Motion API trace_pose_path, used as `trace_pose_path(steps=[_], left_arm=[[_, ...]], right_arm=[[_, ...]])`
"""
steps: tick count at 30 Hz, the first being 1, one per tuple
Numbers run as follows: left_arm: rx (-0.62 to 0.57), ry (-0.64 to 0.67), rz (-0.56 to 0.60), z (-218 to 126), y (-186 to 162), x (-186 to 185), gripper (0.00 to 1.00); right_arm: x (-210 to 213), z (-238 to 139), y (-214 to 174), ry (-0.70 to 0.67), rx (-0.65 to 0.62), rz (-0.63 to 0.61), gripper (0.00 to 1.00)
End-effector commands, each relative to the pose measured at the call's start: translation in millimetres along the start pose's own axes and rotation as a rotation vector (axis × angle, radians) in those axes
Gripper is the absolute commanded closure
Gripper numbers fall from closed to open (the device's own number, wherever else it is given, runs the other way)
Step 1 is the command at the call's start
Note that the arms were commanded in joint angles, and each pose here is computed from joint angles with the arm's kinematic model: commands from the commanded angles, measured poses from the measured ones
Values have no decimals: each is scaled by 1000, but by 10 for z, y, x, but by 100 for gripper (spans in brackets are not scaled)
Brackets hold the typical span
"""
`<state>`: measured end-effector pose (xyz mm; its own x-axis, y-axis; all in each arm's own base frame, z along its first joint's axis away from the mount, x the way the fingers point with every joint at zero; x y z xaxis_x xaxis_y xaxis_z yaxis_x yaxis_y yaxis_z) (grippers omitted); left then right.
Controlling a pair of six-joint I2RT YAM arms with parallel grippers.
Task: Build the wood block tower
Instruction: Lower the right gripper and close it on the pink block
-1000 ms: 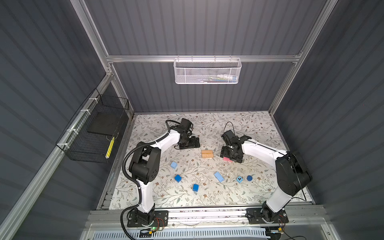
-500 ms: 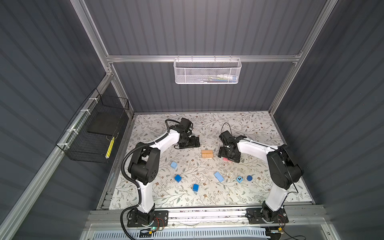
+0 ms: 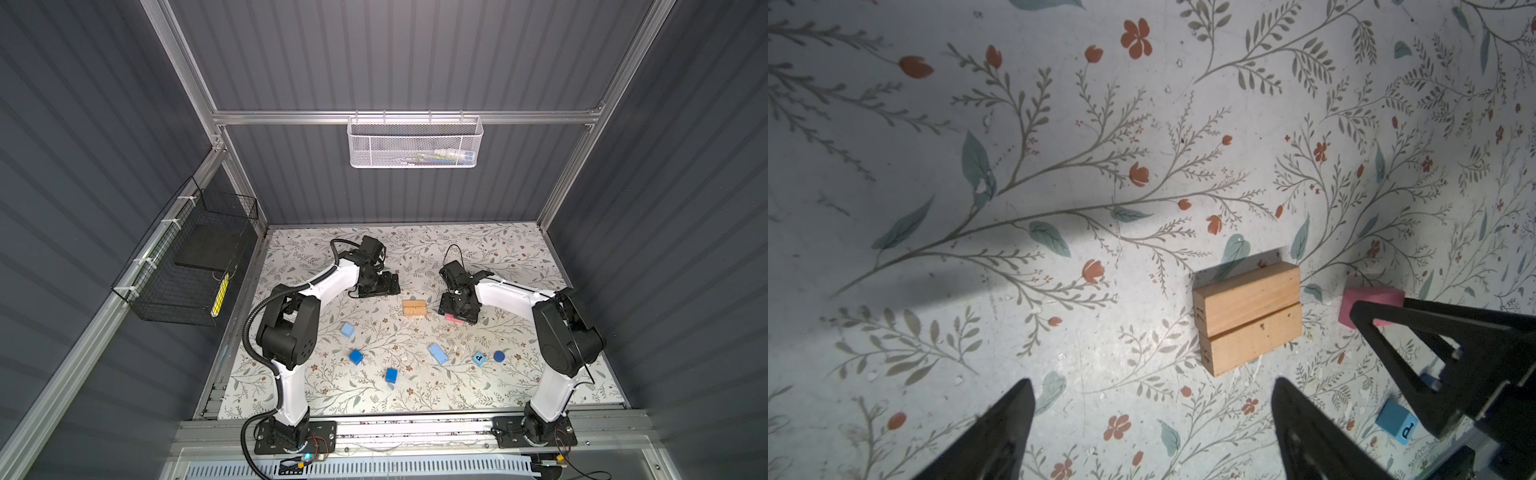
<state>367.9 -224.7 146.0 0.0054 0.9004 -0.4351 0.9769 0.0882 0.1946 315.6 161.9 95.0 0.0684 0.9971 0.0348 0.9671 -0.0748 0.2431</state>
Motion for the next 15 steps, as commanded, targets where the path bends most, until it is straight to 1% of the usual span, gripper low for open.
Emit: trace_pose_path(steps=[1,5,8,12,15], left_arm=[[-6,-10,-7,-125,11,-17,11],[0,-11,-10,-107,6,-14,11],[-1,-11,-8,-110,8,-18,11],[-1,-10,-10,-108,9,-13,11],[0,-10,-12,-104,8,-12,11]], right_arm=[[-23,67,-47,-6,29,-13,28],[-26,81,-60,-1,35,-13,30],[-20,100,-72,1,43,-15,27],[-20,105,-75,-2,48,-22,26],[-19,108,-74,-6,47,-27,28]])
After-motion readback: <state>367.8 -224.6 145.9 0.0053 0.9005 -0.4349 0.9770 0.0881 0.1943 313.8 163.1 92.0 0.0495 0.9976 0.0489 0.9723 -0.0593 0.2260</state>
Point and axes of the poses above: each gripper's point midway between its finger pads, its own z axis out along the fingers, its own x axis along the line the jaws close on, y = z × x, the point moved 7 cm from there along -z, back along the fingers, and after that the axes turned 12 degrees about -z, right-handed, at the moved point
